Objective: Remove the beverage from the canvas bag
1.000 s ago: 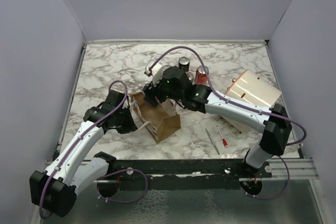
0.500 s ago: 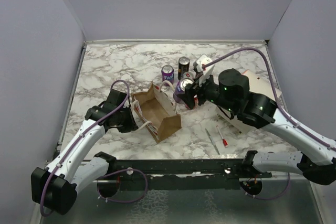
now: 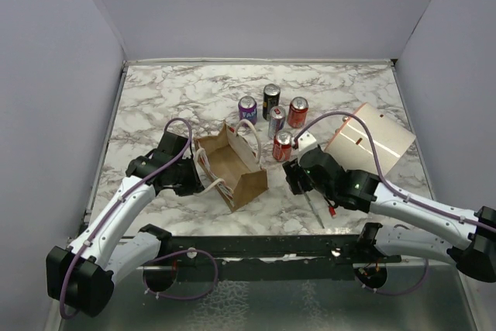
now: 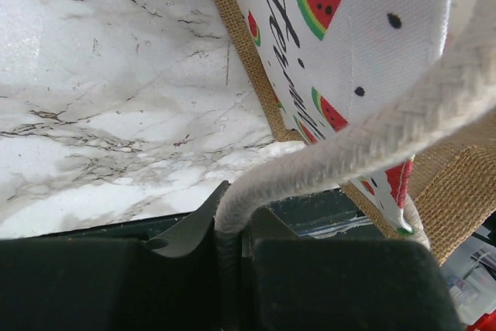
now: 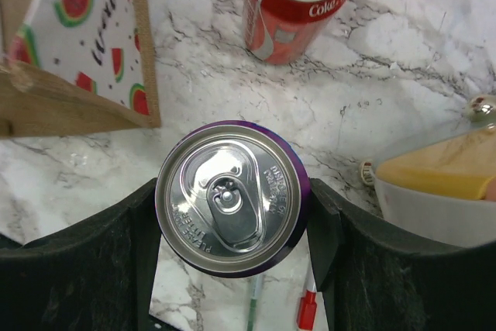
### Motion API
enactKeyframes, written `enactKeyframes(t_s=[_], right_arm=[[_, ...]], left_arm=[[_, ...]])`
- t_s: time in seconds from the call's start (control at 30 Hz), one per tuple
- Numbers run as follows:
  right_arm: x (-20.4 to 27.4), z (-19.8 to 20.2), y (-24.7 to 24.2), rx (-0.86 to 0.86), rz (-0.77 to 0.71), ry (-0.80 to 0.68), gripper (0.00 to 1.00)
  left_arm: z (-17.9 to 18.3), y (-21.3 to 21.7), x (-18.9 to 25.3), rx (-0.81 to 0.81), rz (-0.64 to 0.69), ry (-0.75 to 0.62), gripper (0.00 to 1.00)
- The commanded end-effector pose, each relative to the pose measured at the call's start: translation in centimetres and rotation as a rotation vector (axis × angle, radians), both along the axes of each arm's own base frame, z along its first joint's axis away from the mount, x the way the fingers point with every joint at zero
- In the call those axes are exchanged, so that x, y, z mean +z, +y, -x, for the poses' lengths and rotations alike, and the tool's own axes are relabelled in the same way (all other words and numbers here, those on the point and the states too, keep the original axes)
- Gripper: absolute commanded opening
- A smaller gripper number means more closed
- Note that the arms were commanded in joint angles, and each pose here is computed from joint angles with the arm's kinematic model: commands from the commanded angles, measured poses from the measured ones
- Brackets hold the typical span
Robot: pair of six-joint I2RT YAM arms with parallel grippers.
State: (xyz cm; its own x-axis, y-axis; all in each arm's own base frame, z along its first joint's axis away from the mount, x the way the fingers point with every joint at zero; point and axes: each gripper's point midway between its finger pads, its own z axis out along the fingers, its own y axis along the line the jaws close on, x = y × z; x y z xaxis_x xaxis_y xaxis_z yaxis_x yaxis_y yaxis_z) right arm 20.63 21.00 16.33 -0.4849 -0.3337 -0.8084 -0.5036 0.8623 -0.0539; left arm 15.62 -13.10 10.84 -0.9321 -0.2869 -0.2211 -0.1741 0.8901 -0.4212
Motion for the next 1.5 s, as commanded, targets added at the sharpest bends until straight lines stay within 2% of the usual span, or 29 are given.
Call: enactKeyframes(t_s=[0.0, 0.23, 0.3, 0.63, 0.77, 0.83, 0.9, 1.13, 1.2, 1.23, 1.4, 1.47], right_arm=[[2.9, -2.4, 2.2, -0.067, -0.249, -0.165, 0.02], [0.8, -4.0, 1.8, -0.156, -0.309, -0.251, 0.02], [0.1, -4.3, 1.4, -0.203, -0.309, -0.243, 0.02], [-4.0, -3.8, 1.4, -0.224, -0.304, -0.180, 0.02], [-5.0, -3.7, 1.0, -0.227, -0.277, -0.171, 0.09], [-5.5, -3.4, 1.1, -0.198, -0.261, -0.168, 0.14], [-6.0, -3.1, 1.1, -0.176, -0.250, -0.164, 0.24], [-5.9, -2.7, 1.2, -0.149, -0.239, -0.144, 0.57], [-5.8, -2.6, 1.1, -0.157, -0.242, -0.134, 0.76], [-5.6, -2.6, 1.1, -0.158, -0.243, -0.134, 0.82], [-4.4, -2.4, 0.9, -0.164, -0.248, -0.128, 0.92], [-3.0, -2.4, 0.9, -0.160, -0.259, -0.133, 0.93]], left_arm=[[-0.3, -0.2, 0.9, -0.021, 0.005, -0.026, 0.00], [-0.8, -0.2, 1.7, -0.023, 0.002, -0.036, 0.00], [-0.8, -0.2, 2.0, -0.020, -0.001, -0.040, 0.00], [-0.7, 0.0, 2.2, -0.031, -0.011, -0.038, 0.00], [-0.8, 0.0, 2.5, -0.034, -0.013, -0.046, 0.01], [-0.9, 0.1, 2.7, -0.032, -0.016, -0.053, 0.07], [-1.0, 0.2, 3.1, -0.029, -0.023, -0.066, 0.18], [-2.0, 0.6, 5.7, -0.027, -0.035, -0.148, 0.73], [-2.4, 0.5, 6.4, -0.029, -0.032, -0.167, 0.83], [-2.5, 0.4, 6.7, -0.030, -0.030, -0.173, 0.88], [-3.6, 0.7, 8.6, -0.033, -0.056, -0.229, 0.99], [-4.2, 1.0, 9.8, -0.030, -0.074, -0.262, 0.99]])
